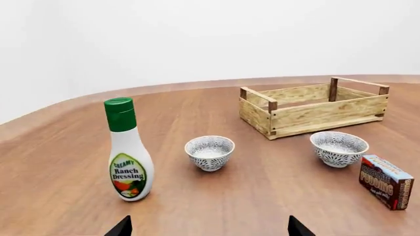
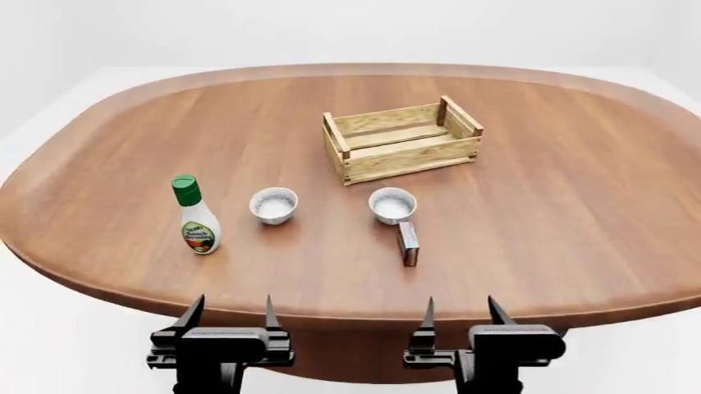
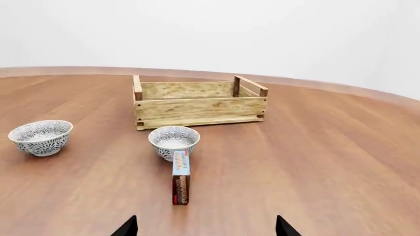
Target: Stack the right bowl on the left bowl and place them in the tray.
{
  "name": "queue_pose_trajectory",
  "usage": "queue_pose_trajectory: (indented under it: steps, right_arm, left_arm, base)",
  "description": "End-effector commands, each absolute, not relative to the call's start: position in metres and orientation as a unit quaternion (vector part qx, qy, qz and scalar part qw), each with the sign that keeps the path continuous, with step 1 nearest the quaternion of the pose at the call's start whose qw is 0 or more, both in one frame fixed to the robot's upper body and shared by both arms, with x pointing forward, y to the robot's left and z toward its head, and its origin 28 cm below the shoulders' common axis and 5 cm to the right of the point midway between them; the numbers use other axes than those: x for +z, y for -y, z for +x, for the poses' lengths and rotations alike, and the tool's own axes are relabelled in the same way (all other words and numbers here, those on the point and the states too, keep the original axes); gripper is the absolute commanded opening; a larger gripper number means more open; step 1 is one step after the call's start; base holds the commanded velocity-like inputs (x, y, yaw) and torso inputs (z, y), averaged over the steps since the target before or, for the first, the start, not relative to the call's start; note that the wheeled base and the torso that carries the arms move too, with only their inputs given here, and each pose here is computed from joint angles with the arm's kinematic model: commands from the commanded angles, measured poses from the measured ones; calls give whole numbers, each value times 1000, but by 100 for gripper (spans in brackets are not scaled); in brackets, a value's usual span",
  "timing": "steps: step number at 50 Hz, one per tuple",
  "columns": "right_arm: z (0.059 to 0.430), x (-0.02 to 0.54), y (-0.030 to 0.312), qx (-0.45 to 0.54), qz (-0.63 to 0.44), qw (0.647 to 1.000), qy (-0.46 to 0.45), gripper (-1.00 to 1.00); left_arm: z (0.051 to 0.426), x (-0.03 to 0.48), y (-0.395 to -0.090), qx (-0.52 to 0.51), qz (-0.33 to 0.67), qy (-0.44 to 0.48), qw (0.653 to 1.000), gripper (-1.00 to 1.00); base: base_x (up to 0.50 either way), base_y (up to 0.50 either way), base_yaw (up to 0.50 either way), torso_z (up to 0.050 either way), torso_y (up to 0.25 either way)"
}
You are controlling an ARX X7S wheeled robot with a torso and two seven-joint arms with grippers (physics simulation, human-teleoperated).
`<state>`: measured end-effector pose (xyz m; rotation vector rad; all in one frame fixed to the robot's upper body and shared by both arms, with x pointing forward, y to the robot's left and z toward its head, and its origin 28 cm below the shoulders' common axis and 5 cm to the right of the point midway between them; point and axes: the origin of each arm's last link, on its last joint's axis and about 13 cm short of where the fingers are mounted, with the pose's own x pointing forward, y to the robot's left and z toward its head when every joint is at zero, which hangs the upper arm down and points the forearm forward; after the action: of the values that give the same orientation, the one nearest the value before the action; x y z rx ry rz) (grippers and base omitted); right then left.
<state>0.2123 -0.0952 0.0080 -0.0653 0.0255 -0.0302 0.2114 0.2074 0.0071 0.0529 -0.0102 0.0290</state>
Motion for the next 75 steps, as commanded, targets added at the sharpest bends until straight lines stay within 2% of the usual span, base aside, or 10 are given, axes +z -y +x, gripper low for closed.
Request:
queue_pose_trajectory:
  steps: [1,21,32,47,50,51,52,58,64,75]
  right_arm:
    - [213,7,96,-14,-26,999,-15,100]
    - [213,11,94,-20,-28,999,-13,100]
    - [214,8,95,-28,-33,999,-23,100]
    - [214,13,95,-25,-24,999,-26,100]
    - [214,41,98,-10,-12,1000,-27,100]
    - [216,60,101,-4,-16,999,-28,100]
    - [217,77,104,2,-28,1000,-13,100]
    - [229,155,121,11,-36,999,5,100]
    - [235,184,130,-4,-58,998,31,100]
    - [240,194,131,3,-51,998,25,100]
  left_arm:
    - [212,6,-207,16,29,6,999,100]
    - [213,6,-209,19,29,2,999,100]
    - [213,5,-209,20,31,2,999,100]
    - [212,10,-209,20,31,-3,999,100]
    - [215,41,-208,20,38,-8,999,100]
    - [223,73,-210,19,28,12,999,100]
    - [222,71,-210,19,33,-13,999,100]
    - [253,173,-217,-1,16,-5,1000,100]
    - [265,194,-220,0,15,18,1000,100]
    - [265,207,-218,-18,8,10,1000,100]
  base:
    - [0,0,0,0,0]
    - [0,0,0,0,0]
    - [126,500,0,0,0]
    - [6,5,0,0,0]
    - [0,0,0,0,0]
    - [0,0,0,0,0]
    - [0,0,0,0,0]
    - [0,0,0,0,0]
    - [0,0,0,0,0]
    - [0,0,0,0,0]
